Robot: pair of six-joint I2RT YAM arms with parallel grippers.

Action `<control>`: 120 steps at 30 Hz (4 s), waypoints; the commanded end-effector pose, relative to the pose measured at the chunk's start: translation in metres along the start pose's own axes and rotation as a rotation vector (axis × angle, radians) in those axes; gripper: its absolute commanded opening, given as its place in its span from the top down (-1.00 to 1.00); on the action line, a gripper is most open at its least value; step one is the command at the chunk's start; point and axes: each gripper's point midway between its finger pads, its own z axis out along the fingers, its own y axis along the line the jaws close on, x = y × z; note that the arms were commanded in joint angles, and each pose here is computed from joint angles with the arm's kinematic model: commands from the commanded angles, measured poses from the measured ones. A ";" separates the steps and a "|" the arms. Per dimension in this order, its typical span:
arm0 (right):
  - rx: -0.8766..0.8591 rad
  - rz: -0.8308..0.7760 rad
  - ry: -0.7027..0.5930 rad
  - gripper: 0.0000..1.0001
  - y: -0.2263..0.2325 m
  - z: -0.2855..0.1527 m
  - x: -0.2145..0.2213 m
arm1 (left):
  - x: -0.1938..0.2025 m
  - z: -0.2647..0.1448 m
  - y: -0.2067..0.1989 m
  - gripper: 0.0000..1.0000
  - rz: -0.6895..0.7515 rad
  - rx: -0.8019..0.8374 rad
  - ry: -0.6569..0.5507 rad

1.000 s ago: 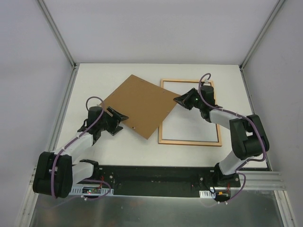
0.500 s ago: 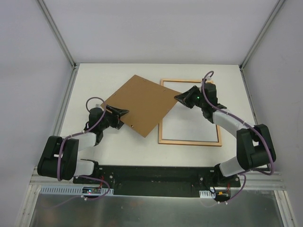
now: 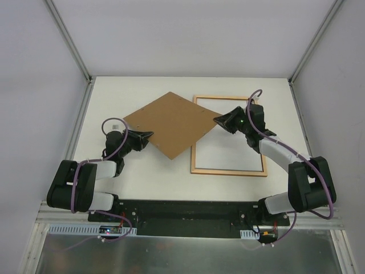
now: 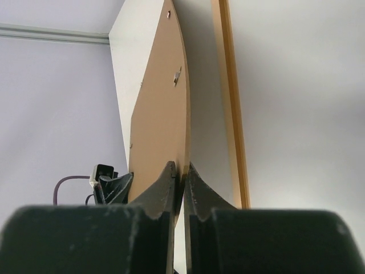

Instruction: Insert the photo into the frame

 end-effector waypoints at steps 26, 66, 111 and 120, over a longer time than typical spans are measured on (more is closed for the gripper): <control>0.613 -0.310 -0.135 -0.71 -0.125 -0.115 -0.045 | 0.041 -0.008 -0.194 1.00 0.372 0.471 0.254; 0.844 0.013 -0.092 0.58 -0.237 -0.058 -0.176 | 0.071 -0.044 -0.182 1.00 0.523 0.342 0.457; 0.680 -0.285 0.250 0.57 -0.160 0.011 -0.002 | 0.041 -0.003 -0.107 1.00 0.452 0.170 0.399; 0.671 -0.306 0.269 0.57 -0.156 0.017 0.007 | 0.040 0.012 -0.102 1.00 0.432 0.166 0.427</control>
